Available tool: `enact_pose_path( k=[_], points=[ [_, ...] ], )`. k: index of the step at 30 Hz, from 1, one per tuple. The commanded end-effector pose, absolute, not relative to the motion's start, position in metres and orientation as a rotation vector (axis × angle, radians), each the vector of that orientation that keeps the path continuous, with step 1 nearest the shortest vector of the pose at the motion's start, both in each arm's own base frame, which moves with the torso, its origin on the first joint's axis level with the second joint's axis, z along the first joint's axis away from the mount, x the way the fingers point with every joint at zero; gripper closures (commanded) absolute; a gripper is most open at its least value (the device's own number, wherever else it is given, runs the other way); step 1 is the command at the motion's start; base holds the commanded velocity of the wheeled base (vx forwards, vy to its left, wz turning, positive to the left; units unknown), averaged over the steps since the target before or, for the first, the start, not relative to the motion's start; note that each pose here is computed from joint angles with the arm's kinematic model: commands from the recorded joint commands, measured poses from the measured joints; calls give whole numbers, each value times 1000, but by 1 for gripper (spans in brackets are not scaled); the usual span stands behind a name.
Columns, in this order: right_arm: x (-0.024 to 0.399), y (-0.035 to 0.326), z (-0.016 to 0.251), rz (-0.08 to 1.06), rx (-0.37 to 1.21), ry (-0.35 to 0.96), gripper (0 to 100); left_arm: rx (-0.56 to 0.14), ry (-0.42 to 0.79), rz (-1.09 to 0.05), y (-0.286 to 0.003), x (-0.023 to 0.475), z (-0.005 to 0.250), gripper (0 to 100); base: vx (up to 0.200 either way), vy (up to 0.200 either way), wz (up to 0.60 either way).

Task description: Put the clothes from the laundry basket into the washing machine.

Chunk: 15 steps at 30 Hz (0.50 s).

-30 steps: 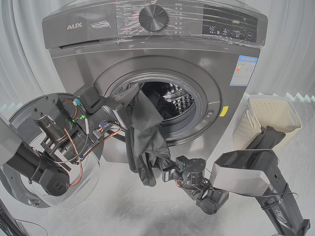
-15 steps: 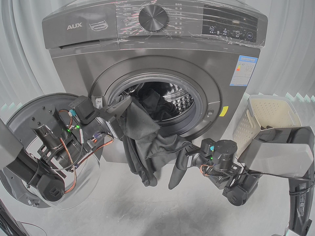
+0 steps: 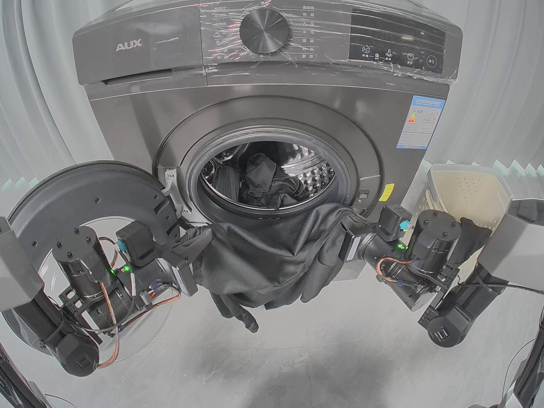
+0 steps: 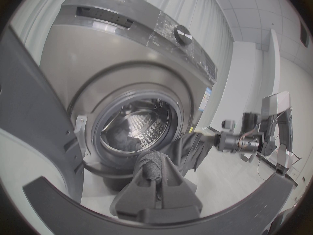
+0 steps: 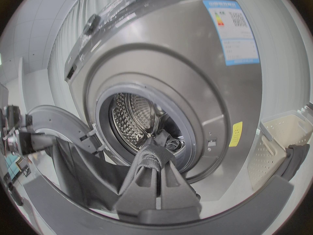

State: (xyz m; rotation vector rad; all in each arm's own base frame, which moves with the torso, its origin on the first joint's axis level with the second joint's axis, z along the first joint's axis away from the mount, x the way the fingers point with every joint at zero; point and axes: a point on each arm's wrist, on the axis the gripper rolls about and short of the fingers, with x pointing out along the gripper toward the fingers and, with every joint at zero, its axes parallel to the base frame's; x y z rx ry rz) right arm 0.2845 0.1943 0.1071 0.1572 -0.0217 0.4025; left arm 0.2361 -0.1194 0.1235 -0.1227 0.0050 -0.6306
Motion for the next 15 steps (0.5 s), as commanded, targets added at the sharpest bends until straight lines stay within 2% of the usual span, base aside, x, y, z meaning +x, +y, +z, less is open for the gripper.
enact_pose_path(
  k=[1, 15],
  points=[
    [266, 186, 136, 418, 194, -84, 100, -99, 158, -597, -111, 233, 90, 100, 0, 0, 0],
    [255, 178, 163, 427, 236, -163, 100, -70, 336, -595, -120, 243, 42, 100, 0, 0, 0]
  ],
)
